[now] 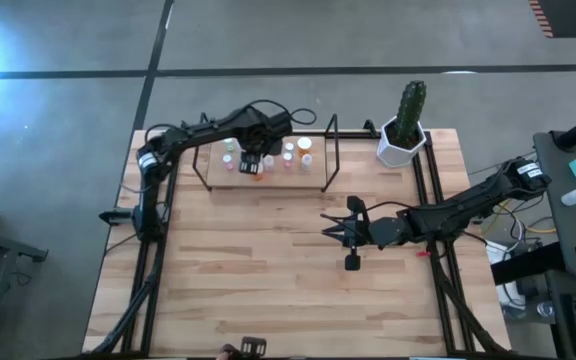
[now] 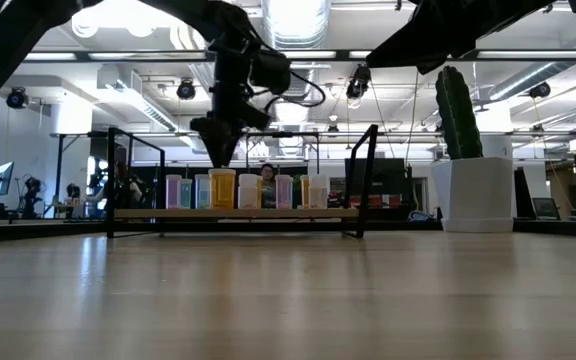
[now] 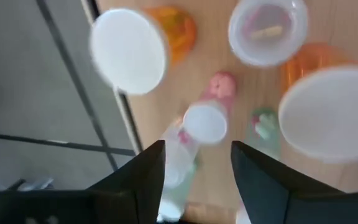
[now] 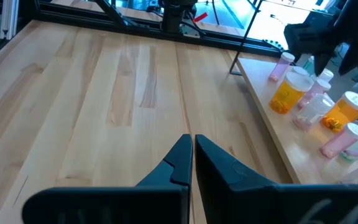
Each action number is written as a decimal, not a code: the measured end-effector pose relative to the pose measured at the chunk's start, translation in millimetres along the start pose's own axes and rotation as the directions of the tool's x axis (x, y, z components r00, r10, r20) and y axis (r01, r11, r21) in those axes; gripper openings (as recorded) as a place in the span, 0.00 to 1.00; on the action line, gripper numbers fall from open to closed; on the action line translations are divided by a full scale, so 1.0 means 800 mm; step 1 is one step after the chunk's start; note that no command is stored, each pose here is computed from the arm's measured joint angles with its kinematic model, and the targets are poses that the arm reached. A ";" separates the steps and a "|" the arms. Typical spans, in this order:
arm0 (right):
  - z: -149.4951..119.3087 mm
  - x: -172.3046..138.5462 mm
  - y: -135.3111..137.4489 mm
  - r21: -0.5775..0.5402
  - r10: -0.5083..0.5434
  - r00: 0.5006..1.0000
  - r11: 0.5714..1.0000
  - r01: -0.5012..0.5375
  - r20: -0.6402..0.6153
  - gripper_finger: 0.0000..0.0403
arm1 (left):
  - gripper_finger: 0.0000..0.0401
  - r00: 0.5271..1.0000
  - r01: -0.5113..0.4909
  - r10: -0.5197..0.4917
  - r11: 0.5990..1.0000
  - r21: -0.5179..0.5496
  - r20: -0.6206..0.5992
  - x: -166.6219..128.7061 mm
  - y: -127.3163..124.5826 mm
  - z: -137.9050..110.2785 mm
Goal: Pick and place medicine bottles onto shelf by color
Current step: Return to Home Position
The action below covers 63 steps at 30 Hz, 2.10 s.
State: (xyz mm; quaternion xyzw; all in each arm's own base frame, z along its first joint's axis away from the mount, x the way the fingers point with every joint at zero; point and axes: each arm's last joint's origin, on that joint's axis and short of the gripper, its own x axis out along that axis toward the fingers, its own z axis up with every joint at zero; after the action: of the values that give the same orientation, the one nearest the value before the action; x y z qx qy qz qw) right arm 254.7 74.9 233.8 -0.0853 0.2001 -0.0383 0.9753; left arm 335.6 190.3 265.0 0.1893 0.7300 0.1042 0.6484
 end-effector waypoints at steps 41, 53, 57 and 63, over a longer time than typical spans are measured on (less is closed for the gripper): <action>-0.073 -0.107 -0.055 -0.094 0.062 0.959 0.995 -0.037 0.278 0.02 | 0.01 -0.018 0.186 0.173 0.968 -0.167 0.985 -0.062 -0.225 -0.220; -0.109 -0.152 -0.085 -0.049 0.036 0.894 0.999 -0.016 0.447 0.02 | 0.01 -0.192 0.201 0.252 0.956 -0.213 0.949 0.013 -0.268 -0.239; -0.120 -0.159 -0.089 -0.066 0.015 0.887 0.998 0.018 0.462 0.02 | 0.01 -0.218 0.198 0.275 0.952 -0.234 0.936 0.024 -0.275 -0.246; -0.139 -0.161 -0.091 -0.073 -0.024 0.887 0.995 0.065 0.460 0.02 | 0.01 -0.205 0.187 0.338 0.935 -0.302 0.919 0.027 -0.279 -0.262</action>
State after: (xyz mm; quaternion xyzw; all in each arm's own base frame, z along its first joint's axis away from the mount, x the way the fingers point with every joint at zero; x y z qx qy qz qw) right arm 90.0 0.2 195.9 -0.1386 -0.0365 -0.0305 0.9892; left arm 95.3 16.4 185.2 0.1308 -0.0877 0.0808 0.9842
